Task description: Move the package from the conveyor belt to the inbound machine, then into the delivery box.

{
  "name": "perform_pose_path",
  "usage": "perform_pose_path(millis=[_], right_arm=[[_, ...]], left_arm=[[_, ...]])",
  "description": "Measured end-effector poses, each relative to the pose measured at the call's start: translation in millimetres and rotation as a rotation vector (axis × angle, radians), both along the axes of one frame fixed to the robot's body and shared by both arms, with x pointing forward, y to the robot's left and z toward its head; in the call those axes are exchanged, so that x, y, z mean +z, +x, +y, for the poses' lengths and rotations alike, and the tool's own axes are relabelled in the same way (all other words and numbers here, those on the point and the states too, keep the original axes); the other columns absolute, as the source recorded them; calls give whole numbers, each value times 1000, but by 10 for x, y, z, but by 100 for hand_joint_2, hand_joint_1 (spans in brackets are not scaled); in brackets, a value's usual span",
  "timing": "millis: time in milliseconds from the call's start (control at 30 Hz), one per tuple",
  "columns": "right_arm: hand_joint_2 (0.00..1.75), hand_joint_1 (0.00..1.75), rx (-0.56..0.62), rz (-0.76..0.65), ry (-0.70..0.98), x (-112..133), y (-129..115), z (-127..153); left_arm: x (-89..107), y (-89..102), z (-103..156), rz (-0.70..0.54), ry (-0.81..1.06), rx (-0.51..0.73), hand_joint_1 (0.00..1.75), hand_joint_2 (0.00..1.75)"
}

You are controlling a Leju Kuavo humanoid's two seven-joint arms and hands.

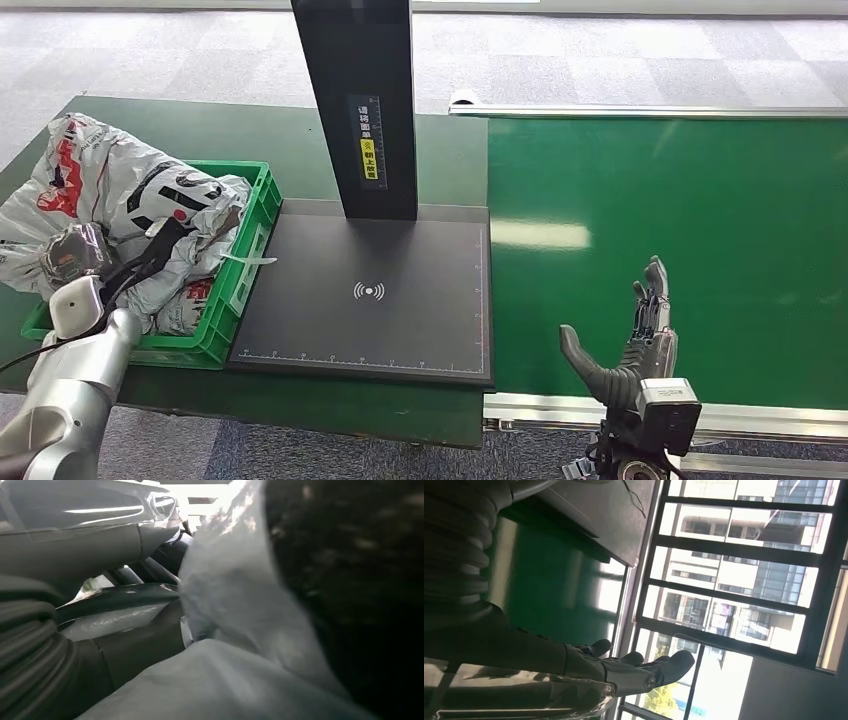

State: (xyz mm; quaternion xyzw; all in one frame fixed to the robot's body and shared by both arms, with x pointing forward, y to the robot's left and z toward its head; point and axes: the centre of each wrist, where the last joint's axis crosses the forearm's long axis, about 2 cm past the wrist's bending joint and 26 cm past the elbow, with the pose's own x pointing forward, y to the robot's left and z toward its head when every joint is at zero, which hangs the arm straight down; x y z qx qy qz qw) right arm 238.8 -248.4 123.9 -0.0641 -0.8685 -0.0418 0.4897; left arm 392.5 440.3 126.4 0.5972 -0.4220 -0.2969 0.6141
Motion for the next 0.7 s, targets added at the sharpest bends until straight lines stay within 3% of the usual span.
perform_pose_path(millis=[33,100,167,300,500,700], right_arm=[[175,0,1,2,0,0,1,0],[175,0,7,4,-1,0,0,-3],[175,0,12,4,-2,-2,0,-6],[175,0,13,6,-4,-6,-5,-9],[175,0,10,9,-4,-18,-19,-12],[175,0,-3,6,-4,-18,-18,-17]], left_arm=[[1,2,34,23,-53,-22,126,175],[3,-3,99,39,-162,-62,38,175],[-4,-21,150,22,-242,-83,0,175],[-37,-82,213,-87,-333,-91,0,175],[-36,-198,228,-364,-426,-91,0,175],[166,-277,142,-683,-537,-119,0,175]])
